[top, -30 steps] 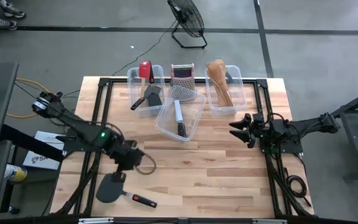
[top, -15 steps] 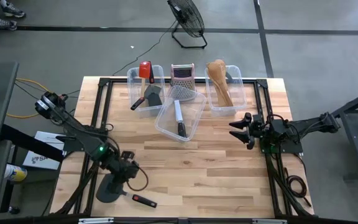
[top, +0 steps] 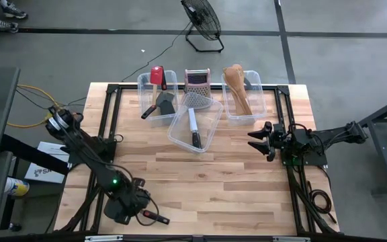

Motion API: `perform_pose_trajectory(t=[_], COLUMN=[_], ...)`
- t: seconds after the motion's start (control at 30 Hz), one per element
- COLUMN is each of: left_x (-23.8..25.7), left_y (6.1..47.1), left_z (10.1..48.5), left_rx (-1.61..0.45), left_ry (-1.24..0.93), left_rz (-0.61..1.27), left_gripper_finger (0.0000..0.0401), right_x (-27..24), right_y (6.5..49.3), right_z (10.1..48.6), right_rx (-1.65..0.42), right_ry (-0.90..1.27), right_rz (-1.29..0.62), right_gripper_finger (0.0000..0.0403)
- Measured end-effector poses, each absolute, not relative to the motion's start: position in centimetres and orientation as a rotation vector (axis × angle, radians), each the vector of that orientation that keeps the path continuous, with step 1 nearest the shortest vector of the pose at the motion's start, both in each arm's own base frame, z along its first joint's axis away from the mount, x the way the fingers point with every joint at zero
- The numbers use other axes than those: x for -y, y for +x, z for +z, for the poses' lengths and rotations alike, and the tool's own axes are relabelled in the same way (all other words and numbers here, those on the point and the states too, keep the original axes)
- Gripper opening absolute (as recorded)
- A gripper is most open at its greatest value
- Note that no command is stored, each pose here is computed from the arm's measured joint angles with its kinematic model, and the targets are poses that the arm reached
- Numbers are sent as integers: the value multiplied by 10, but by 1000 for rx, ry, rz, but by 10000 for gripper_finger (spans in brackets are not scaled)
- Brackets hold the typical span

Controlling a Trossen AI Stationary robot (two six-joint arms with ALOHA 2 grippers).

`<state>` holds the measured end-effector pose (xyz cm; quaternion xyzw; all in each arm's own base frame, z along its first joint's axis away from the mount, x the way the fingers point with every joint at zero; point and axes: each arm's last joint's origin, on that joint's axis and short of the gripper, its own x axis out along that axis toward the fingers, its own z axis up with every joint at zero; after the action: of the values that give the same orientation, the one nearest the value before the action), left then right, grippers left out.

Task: Pick & Place Kitchen Items
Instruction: Put the black spatula into the left transparent bin

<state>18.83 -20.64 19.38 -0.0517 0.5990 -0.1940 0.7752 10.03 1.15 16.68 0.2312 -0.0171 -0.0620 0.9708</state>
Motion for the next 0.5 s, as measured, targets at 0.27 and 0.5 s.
perform_pose_trajectory(t=[0.27, 0.5], left_x=[215, 224], left_y=[193, 192], left_z=[176, 165], left_rx=[-1345, -1351], left_ry=[-125, -100], left_rz=[-414, -419], left_gripper_finger=[306, 316], right_x=[-12, -12], right_y=[100, 100], right_z=[167, 167], right_rx=[35, 37], right_ry=[467, 467], right_rz=[-125, -125], right_gripper_finger=[236, 236])
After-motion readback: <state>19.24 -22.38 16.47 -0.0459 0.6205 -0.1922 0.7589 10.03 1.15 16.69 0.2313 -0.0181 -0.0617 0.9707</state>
